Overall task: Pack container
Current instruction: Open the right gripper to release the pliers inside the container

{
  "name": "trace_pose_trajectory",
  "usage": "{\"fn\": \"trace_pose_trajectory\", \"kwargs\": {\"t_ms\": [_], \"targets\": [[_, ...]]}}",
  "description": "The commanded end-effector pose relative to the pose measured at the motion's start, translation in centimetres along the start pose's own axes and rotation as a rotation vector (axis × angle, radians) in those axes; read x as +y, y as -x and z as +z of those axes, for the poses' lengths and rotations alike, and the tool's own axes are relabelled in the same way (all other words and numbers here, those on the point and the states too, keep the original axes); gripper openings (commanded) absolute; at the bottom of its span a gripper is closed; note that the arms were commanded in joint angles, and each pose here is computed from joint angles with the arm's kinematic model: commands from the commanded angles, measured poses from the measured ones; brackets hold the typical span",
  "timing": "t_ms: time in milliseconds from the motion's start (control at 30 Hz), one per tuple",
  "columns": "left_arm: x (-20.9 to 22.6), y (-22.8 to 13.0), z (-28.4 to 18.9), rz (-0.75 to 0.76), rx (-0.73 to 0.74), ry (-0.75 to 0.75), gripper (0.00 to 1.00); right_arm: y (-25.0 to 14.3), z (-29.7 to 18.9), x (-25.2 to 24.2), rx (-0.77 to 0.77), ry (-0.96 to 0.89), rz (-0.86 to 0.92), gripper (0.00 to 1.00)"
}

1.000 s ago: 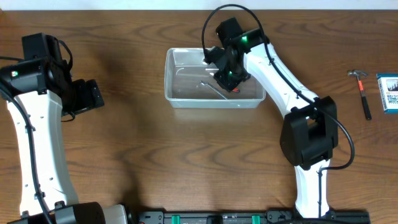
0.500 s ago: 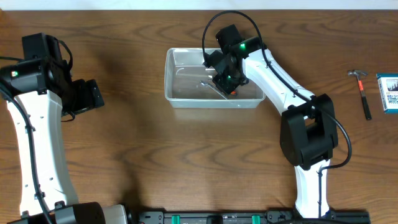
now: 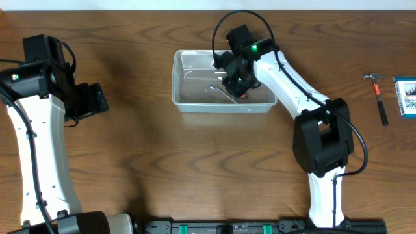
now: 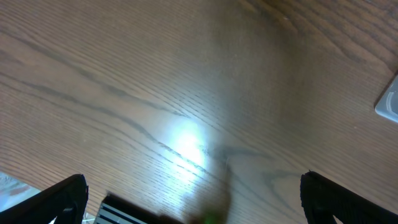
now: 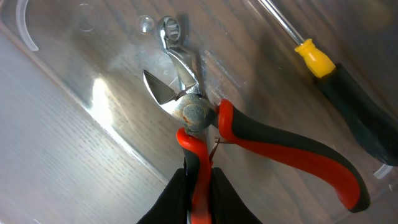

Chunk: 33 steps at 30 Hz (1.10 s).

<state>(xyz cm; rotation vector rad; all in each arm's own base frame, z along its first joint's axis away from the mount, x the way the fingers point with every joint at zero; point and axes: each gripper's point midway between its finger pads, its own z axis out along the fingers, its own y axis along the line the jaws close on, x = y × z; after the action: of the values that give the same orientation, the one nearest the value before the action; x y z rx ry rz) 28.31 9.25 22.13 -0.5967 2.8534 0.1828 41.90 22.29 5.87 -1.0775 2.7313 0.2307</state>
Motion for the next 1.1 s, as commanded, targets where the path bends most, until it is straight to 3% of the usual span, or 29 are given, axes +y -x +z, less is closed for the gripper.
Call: {"fn": "trace_pose_trajectory", "kwargs": {"t_ms": [0,633,1067], "targets": [[0.2,0.4,-0.8,-0.013,-0.030,-0.002,0.98,0.5,-1.2,0.0,-0.035,0.004,0.016,0.11],[0.2,0.2,-0.8,-0.012,-0.022,-0.001,0.98,0.0,0.6,-0.5,-0.005,0.010,0.027,0.12],[0.2,0.2,-0.8,-0.012,-0.019,0.000,0.98,-0.1,0.5,-0.8,-0.007,0.008,0.034,0.24]]}}
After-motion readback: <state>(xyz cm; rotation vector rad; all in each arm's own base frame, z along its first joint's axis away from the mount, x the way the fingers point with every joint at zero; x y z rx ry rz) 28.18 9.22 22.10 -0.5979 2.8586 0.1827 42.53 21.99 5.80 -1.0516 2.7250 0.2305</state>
